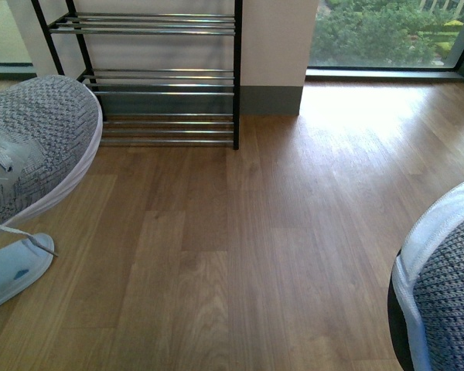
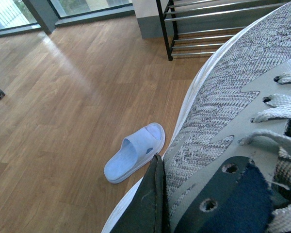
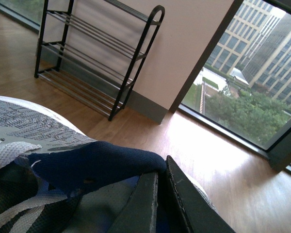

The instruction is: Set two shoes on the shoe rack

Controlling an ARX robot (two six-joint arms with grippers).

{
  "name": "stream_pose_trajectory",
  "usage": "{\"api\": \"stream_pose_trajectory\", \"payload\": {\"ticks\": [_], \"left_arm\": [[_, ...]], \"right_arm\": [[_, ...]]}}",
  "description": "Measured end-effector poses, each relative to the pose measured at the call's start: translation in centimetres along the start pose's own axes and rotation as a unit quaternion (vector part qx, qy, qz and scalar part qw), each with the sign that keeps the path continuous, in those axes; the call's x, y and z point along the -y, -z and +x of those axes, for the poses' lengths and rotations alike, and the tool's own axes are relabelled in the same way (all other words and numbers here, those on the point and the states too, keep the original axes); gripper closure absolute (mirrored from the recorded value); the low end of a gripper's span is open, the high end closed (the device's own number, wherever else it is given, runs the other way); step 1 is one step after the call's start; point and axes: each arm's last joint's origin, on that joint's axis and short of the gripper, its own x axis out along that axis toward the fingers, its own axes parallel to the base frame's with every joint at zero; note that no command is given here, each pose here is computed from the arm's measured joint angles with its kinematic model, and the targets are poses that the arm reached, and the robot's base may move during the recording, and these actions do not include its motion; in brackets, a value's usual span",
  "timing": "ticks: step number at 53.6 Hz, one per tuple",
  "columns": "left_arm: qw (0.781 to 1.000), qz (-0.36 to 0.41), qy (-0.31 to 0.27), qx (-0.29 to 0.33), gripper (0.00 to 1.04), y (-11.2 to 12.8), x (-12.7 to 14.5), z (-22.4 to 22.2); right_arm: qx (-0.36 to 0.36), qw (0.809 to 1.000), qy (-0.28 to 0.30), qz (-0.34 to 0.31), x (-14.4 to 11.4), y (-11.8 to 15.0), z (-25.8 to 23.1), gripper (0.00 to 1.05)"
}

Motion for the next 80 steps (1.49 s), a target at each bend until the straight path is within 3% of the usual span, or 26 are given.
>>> {"api": "stream_pose_trajectory", "payload": {"ticks": [80], "left_arm": [[1.0, 0.0, -0.001, 0.0, 1.03, 0.0, -0.02, 0.01]], "right_arm": [[0.0, 1.0, 0.0, 0.0, 0.0, 0.0, 0.0, 1.03]]}}
